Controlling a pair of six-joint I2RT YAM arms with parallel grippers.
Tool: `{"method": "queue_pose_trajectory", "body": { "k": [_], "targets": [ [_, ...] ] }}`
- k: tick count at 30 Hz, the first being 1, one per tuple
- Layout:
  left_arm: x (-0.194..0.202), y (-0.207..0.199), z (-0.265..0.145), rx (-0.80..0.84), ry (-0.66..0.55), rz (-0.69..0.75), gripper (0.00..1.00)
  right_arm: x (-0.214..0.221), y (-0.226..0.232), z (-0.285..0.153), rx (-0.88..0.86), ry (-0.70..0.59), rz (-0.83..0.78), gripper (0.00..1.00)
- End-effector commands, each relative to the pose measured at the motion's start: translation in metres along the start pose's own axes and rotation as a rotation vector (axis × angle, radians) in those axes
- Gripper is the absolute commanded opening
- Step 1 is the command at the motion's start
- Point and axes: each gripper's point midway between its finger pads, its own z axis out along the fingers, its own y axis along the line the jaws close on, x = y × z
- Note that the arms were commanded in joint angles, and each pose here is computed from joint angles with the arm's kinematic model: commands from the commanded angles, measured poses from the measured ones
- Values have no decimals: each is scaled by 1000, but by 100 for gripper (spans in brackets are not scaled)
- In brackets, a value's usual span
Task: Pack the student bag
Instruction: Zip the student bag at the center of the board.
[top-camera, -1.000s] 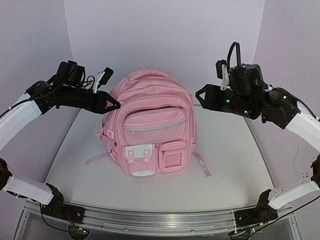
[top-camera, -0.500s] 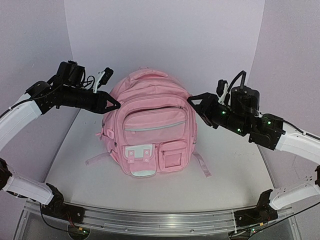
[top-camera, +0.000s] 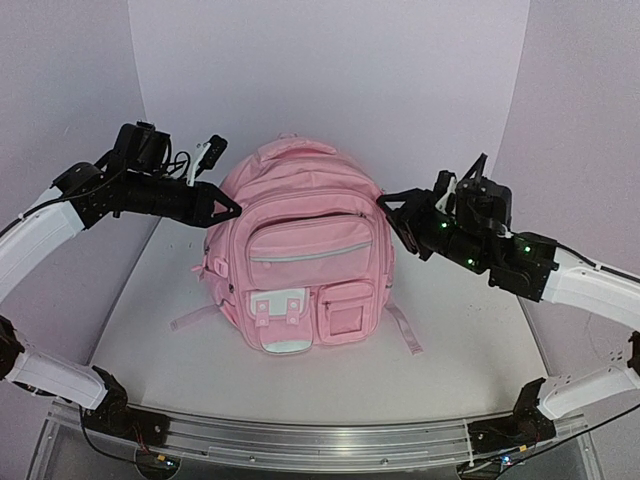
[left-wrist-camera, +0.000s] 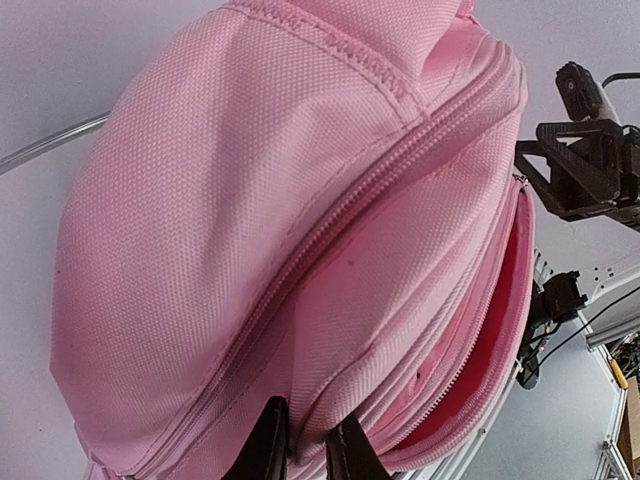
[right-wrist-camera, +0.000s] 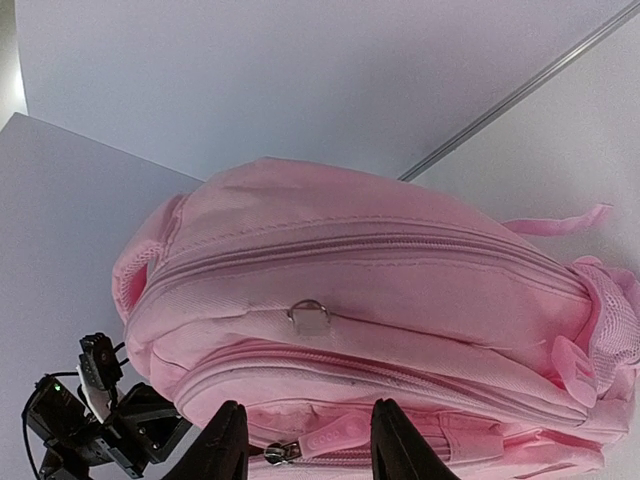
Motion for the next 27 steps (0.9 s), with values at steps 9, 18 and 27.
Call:
{"method": "queue_pose_trajectory", "body": {
  "k": [9, 18, 27],
  "targets": [
    [0, 0, 7, 8, 6, 19, 14, 15, 4, 16, -51, 57, 60, 42],
    [1, 1, 7, 3, 6, 21, 14, 8, 15, 11, -113, 35, 116, 40],
    [0, 0, 6, 3, 3, 23, 14, 10, 14, 18, -125, 24, 136, 35]
  ]
}}
